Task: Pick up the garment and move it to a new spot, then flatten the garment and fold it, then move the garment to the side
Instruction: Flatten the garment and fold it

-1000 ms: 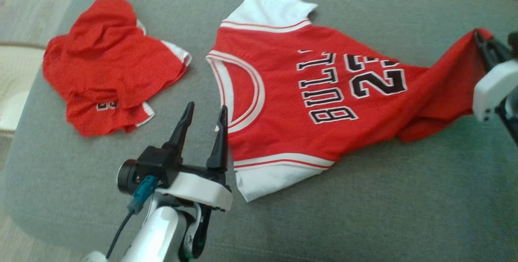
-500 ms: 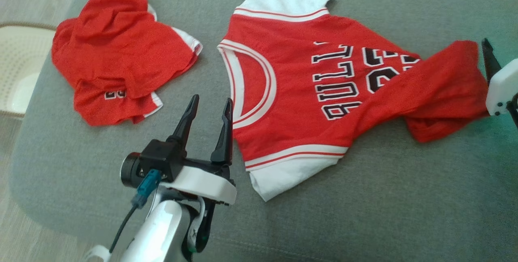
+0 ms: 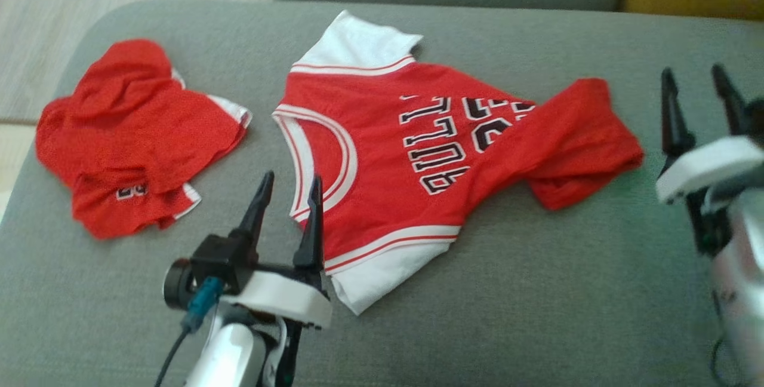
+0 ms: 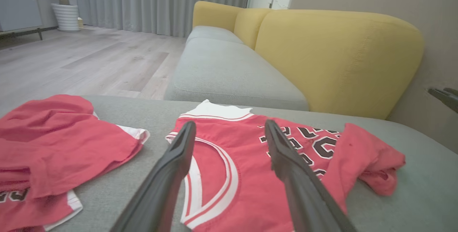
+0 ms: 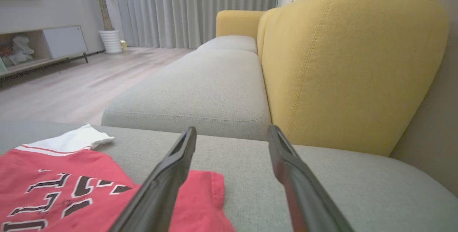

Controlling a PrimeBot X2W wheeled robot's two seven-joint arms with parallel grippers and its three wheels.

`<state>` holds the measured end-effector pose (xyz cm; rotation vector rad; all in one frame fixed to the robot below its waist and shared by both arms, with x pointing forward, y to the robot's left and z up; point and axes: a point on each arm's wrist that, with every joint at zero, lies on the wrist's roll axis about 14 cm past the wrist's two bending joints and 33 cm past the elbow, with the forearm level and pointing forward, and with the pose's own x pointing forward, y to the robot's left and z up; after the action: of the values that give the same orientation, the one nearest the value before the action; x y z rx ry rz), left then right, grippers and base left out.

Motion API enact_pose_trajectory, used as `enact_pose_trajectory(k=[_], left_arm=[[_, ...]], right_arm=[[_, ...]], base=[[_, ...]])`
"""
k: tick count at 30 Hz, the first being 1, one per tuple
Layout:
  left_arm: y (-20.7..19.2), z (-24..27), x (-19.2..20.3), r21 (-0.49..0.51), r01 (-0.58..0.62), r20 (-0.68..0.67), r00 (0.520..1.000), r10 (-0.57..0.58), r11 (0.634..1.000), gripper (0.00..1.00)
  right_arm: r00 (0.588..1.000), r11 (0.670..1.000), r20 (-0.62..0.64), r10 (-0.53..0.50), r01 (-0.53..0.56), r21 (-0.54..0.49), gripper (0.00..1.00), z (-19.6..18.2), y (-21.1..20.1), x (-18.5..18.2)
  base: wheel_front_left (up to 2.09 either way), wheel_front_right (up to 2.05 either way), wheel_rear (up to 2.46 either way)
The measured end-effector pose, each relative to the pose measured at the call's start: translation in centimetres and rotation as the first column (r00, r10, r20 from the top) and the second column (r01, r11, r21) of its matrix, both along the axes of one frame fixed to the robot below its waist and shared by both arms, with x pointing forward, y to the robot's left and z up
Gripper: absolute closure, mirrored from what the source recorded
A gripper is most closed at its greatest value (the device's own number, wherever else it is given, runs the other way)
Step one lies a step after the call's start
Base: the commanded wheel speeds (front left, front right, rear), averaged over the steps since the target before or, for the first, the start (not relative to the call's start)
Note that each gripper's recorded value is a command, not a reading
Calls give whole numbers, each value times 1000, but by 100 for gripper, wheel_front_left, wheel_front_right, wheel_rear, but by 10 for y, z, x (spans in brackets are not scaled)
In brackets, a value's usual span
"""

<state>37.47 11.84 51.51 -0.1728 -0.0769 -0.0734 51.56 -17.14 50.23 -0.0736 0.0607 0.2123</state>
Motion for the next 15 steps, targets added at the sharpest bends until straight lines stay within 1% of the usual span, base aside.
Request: enact_pose_trajectory(k=[5,7,10,12,15], left_arm=[[-14,-5,-10,-2,53,-13,998,-53,999,0],[-18,-10,-14,-3,64,-26,998,-64,998,0],[-23,-18,-18,-5,84,-52,995,-84,996,0],[-25,-24,-19,4,92,-68,994,-91,996,0],[-27,-33,-19,19,102,-95,990,-100,995,0]], right_arm=[[997,993,49,-56,51,109,0,3,-5,-41],[996,990,58,-70,62,129,0,0,-3,-59],[996,987,37,-84,78,140,0,-14,1,-83],[995,985,31,-91,85,148,0,-18,3,-92],[993,985,66,-96,86,151,0,-7,3,-91]], base=[[0,0,0],[0,0,0],[0,0,0],[0,0,0],[0,0,0]])
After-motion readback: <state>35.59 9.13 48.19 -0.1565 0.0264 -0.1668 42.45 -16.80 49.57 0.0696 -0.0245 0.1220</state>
